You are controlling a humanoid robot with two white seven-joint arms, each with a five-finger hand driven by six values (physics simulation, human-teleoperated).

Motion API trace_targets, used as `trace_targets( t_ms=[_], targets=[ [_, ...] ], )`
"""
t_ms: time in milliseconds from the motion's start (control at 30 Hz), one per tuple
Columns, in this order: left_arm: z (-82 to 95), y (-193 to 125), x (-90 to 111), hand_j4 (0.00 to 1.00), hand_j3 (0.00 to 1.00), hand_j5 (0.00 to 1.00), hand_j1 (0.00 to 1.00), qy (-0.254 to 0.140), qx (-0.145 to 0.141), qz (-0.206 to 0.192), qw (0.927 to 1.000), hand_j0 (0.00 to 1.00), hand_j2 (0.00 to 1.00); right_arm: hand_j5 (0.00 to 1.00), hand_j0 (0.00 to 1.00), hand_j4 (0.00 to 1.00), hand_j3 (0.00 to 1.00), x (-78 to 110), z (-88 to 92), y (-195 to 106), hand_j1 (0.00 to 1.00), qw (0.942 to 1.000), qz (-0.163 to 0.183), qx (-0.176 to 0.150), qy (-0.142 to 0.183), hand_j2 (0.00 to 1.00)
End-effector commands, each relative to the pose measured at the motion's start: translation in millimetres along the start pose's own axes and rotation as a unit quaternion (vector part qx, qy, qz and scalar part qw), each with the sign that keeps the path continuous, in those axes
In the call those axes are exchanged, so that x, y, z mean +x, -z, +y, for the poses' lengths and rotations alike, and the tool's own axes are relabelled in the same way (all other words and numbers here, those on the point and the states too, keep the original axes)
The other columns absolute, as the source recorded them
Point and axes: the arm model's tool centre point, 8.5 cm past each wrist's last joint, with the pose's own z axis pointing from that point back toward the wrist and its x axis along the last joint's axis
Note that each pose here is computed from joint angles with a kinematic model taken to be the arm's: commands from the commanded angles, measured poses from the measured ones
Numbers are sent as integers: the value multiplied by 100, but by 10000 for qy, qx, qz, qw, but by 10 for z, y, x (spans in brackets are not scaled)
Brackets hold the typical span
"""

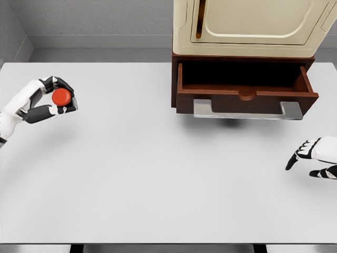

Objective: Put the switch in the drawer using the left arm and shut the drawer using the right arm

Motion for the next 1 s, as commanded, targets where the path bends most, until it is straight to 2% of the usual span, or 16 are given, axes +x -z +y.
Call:
trace_targets(
  t_ms=[0,67,267,300,600,833,967],
  targets=[
    [-120,42,-33,36,36,36,36,-146,-93,81,9998,36,36,65,65,65,65,1,-8,-3,65,10000,-1,-11,22,65],
    [-184,207,15,36,36,36,36,-128,-233,39,9996,36,36,65,65,65,65,1,-8,-3,65,10000,-1,-11,22,65],
    [-321,460,114,36,36,36,36,-141,-277,-192,9993,36,36,64,64,64,64,1,-8,-3,64,10000,-1,-11,22,64],
    [-350,518,138,36,36,36,36,-165,-357,-215,9990,36,36,64,64,64,64,1,-8,-3,64,10000,-1,-11,22,64],
    [-411,754,389,36,36,36,36,-174,-445,-569,9972,36,36,64,64,64,64,1,-8,-3,64,10000,-1,-11,22,64],
    [-379,948,566,36,36,36,36,-167,-484,-822,9953,36,36,64,64,64,64,0,-10,-6,64,10000,2,-5,17,64],
    [-510,1086,708,36,36,36,36,-220,-613,-1056,9923,36,36,65,65,65,65,0,-10,-6,65,10000,2,-5,17,65]
  ],
)
